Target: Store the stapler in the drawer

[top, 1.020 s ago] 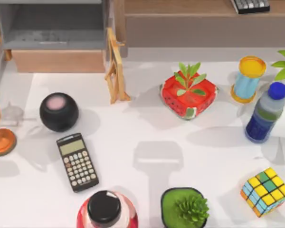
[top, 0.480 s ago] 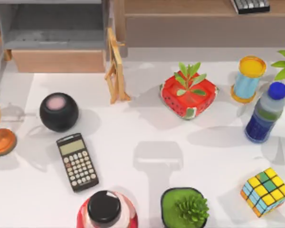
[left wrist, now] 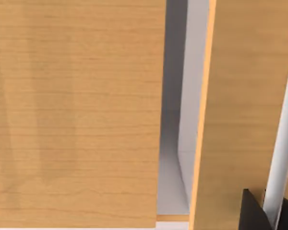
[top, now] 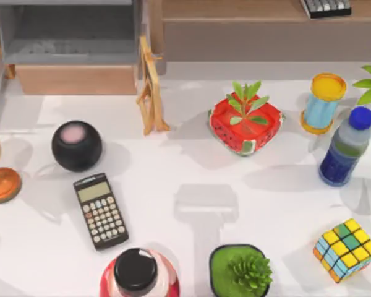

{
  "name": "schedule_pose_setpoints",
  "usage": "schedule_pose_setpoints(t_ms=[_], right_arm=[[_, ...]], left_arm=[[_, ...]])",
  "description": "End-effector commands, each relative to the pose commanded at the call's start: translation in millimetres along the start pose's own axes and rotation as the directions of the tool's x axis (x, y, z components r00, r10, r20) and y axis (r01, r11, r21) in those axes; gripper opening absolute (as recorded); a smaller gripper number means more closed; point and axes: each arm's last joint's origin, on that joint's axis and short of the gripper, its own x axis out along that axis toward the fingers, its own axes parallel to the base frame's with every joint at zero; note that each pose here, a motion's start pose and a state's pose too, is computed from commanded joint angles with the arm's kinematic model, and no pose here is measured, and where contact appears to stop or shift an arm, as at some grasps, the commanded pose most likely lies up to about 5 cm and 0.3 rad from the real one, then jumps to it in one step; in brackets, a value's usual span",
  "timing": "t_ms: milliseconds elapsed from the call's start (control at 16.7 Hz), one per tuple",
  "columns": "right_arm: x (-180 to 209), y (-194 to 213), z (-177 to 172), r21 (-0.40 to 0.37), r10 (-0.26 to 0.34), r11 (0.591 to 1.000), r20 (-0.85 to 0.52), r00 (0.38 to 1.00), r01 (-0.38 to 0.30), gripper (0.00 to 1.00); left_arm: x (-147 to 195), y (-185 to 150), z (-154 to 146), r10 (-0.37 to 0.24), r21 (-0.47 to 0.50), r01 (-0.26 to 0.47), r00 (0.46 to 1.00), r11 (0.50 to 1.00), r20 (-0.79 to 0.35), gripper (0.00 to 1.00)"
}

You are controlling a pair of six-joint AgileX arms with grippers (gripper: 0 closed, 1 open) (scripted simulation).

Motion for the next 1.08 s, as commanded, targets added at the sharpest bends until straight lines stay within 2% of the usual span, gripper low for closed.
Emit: schedule_pose_setpoints(t_ms=[240,660,1080], right_arm=[[0,0,0,0.000,0.000,1.000,0.000,1.000,0.000,1.00],[0,0,0,0.000,0.000,1.000,0.000,1.000,0.000,1.00],[0,0,0,0.000,0.000,1.000,0.000,1.000,0.000,1.00]], left_arm=[[2,-2,-2,-0.008,-0.004,0.008,1.000,1.000,-0.005,0.00],[57,-1,-2,-0.008,-0.006,0.007,1.000,1.000,-0.005,0.00],[62,-2,-3,-0.013,-0.008,0.013,1.000,1.000,-0.009,0.00]])
